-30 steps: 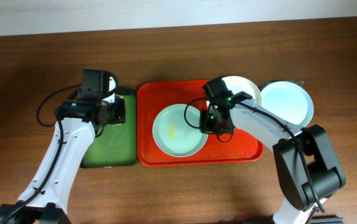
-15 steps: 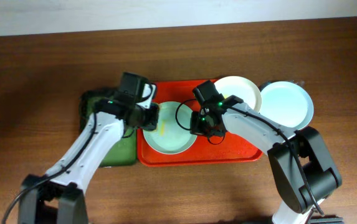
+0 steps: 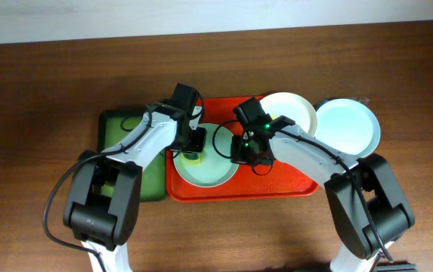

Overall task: Clean dirty plates on tray and stack at the side
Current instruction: 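Lift the sponge and carry it over the pale-green plate, then scrub the pale-green plate with the sponge while the right gripper holds the rim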

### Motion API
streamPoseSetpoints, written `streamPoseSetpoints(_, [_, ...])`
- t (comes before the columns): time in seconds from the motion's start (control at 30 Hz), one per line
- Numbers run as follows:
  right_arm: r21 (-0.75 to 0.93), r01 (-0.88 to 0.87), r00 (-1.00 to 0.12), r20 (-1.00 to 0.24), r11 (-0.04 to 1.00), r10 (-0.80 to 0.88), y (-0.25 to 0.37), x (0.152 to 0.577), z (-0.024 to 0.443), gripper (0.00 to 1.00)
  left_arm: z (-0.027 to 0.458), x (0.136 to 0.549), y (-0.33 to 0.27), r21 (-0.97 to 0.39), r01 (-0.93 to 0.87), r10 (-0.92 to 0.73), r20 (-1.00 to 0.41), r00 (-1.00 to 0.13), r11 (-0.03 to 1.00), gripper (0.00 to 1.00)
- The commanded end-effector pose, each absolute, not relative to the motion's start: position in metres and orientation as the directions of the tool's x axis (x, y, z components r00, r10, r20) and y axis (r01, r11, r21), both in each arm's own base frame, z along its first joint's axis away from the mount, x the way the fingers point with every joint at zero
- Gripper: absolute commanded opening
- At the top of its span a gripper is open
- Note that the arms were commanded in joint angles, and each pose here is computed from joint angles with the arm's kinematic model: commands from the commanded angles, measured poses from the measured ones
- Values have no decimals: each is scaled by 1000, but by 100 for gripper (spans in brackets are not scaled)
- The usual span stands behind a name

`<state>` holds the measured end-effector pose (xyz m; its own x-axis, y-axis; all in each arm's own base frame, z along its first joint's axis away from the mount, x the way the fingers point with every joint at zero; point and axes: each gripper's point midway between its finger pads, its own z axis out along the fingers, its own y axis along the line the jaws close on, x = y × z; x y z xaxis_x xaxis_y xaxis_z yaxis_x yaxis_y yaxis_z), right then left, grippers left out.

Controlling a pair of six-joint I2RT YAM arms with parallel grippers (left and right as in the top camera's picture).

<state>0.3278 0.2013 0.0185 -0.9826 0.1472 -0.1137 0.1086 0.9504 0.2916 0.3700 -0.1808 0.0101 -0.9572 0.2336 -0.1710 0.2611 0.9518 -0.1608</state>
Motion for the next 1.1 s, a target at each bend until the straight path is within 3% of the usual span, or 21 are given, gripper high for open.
streamPoseSetpoints(0.0, [281,79,-986,-117,956,116,203,327,12,4,-23,357,-186,-152,264,253,-86,-964,953,0])
streamPoseSetpoints(0.13, [281,77,-986,-118,957,114,203,327,10,4,-11,337,-198,-231,263,271,-1,-963,937,0])
streamPoseSetpoints(0.23, [280,78,-987,-116,957,114,203,327,10,4,41,355,-217,-299,293,299,-27,-954,908,0])
streamPoseSetpoints(0.33, [278,79,-987,-113,957,114,202,326,10,4,72,395,-192,-114,270,256,-123,-959,956,0])
streamPoseSetpoints(0.37, [278,79,-987,-113,957,114,202,326,10,4,69,403,-170,0,206,204,-135,-970,979,0])
streamPoseSetpoints(0.63, [280,78,-987,-116,957,114,203,327,10,4,-7,369,-165,18,222,221,37,-975,975,0])
streamPoseSetpoints(0.7, [280,78,-987,-116,957,114,203,327,10,4,-24,345,-181,-59,241,246,82,-966,969,0])
streamPoseSetpoints(0.77, [280,78,-987,-116,957,114,203,327,10,4,-22,326,-211,-225,256,287,118,-951,940,0])
streamPoseSetpoints(0.83, [280,78,-987,-116,957,114,203,327,10,4,-1,331,-230,-352,279,323,72,-944,893,0])
streamPoseSetpoints(0.93, [280,78,-987,-116,957,114,203,327,10,4,52,370,-197,-240,265,247,-103,-964,934,0])
streamPoseSetpoints(0.97, [280,78,-987,-116,957,114,203,327,10,4,74,382,-177,-146,235,209,-175,-962,961,0])
streamPoseSetpoints(1.07, [280,78,-987,-116,957,114,203,327,10,4,66,377,-169,-105,231,212,-161,-964,967,0])
